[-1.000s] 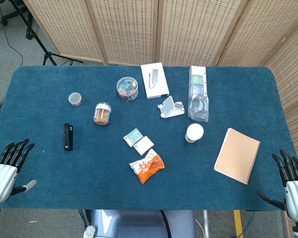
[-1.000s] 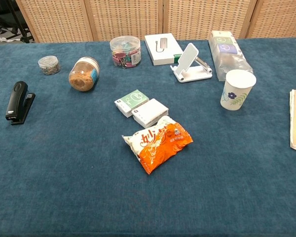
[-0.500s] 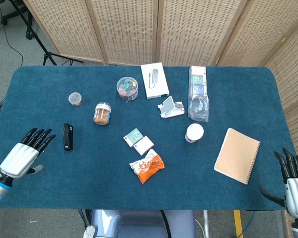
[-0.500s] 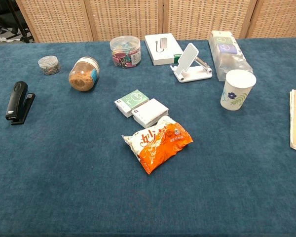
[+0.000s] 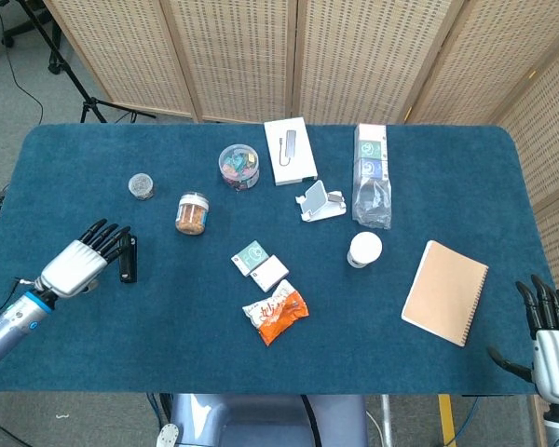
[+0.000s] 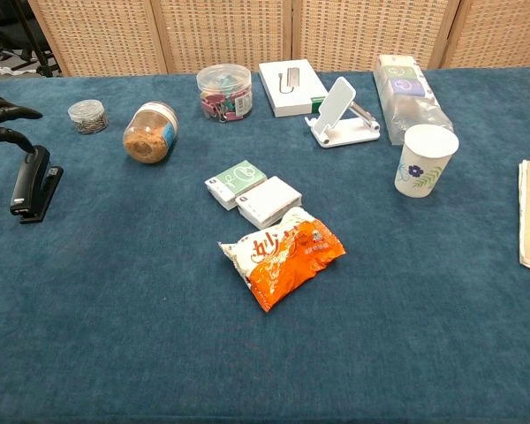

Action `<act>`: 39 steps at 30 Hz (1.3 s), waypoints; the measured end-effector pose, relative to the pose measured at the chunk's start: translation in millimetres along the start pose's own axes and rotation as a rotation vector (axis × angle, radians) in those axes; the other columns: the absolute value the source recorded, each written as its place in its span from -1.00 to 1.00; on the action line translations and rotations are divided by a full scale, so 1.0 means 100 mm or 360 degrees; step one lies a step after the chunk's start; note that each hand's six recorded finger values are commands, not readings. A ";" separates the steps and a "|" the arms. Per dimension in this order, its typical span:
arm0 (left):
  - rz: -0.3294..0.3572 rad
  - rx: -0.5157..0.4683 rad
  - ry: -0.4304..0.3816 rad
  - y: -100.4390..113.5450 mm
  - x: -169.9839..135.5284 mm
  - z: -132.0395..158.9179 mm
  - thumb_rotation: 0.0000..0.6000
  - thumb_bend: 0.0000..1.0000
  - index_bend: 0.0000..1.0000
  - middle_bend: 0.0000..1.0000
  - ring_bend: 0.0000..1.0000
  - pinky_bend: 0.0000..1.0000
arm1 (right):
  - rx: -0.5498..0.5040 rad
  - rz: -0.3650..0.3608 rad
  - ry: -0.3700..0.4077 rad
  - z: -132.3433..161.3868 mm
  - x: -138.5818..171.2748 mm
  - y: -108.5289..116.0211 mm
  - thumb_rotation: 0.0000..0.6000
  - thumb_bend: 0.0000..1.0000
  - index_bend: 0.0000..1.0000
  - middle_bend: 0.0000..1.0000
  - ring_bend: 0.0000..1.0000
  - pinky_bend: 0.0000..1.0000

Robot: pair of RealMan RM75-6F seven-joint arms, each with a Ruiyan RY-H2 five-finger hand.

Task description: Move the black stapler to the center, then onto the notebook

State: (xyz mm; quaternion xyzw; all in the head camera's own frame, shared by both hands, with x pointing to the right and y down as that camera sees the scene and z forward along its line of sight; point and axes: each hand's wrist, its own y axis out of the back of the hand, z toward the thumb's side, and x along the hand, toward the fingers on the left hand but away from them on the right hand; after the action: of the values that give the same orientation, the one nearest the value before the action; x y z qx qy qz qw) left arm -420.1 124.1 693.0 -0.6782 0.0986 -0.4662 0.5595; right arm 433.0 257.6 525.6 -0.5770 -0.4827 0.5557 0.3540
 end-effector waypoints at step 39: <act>0.0298 0.0199 -0.0454 0.43 0.52 1.06 1.00 -0.31 0.49 0.15 -0.09 -0.11 | -0.0048 0.0017 0.0006 0.01 0.01 0.01 1.00 -0.75 -0.95 -1.00 -1.00 -1.00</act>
State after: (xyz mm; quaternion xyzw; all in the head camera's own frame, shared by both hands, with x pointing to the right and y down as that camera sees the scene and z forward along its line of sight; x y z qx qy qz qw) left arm -296.3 146.0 690.0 -0.6891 0.0517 -0.3163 0.6499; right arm 432.4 257.7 524.0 -0.5858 -0.4872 0.5492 0.3432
